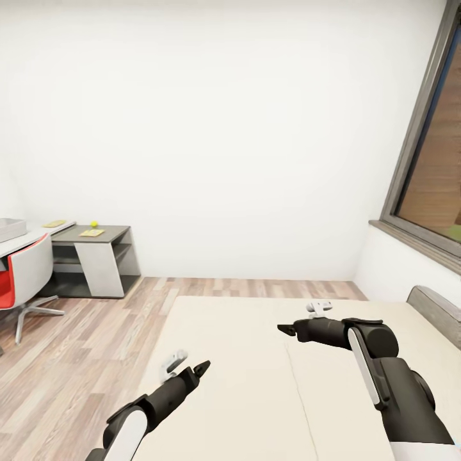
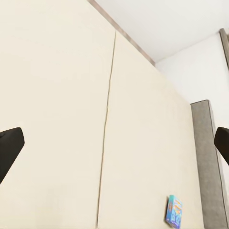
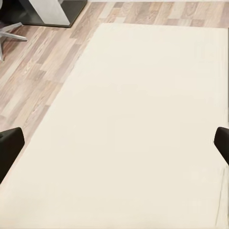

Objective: Put all the toys in the child's room - the three board games (two on the bed and one on the table), the two jigsaw puzzles on the table, and the tennis ball on the table - inside the toy box on the table in the child's room.

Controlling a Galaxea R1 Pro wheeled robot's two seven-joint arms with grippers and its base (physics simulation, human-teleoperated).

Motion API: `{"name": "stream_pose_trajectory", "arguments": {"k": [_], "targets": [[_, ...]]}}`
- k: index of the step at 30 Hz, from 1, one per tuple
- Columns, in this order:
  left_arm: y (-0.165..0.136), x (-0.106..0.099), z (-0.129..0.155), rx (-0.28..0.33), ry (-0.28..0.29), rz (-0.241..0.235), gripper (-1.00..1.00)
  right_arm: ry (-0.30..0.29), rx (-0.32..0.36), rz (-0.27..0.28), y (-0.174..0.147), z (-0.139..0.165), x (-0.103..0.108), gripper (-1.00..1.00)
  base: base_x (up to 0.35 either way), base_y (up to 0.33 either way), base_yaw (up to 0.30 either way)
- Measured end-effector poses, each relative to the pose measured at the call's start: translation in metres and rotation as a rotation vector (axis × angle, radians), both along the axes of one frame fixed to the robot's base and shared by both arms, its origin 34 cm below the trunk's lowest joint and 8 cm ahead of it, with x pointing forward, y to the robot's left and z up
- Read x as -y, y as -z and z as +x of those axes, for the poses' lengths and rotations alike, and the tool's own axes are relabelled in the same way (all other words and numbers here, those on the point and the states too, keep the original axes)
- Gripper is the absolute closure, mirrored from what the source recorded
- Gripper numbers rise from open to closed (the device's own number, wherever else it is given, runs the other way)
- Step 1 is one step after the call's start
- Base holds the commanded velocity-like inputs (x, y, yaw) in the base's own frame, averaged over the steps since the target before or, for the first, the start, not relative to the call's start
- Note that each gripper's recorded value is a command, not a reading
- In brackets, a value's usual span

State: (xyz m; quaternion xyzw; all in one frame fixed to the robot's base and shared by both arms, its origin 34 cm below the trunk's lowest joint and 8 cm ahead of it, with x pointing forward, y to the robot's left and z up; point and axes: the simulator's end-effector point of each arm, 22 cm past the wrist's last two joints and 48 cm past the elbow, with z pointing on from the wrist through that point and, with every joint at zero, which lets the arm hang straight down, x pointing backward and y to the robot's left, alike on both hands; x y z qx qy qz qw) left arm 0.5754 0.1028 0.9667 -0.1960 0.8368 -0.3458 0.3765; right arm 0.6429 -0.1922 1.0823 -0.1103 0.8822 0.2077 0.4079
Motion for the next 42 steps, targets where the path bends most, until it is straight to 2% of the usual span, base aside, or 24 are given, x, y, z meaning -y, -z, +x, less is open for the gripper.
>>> {"name": "stream_pose_trajectory", "arguments": {"k": [42], "targets": [[-0.0001, 0.0003, 0.0000, 0.000, 0.000, -0.001, -1.00, 0.002, 0.000, -0.001, 0.0000, 0.0002, 0.0011, -1.00, 0.000, -0.135, 0.000]]}}
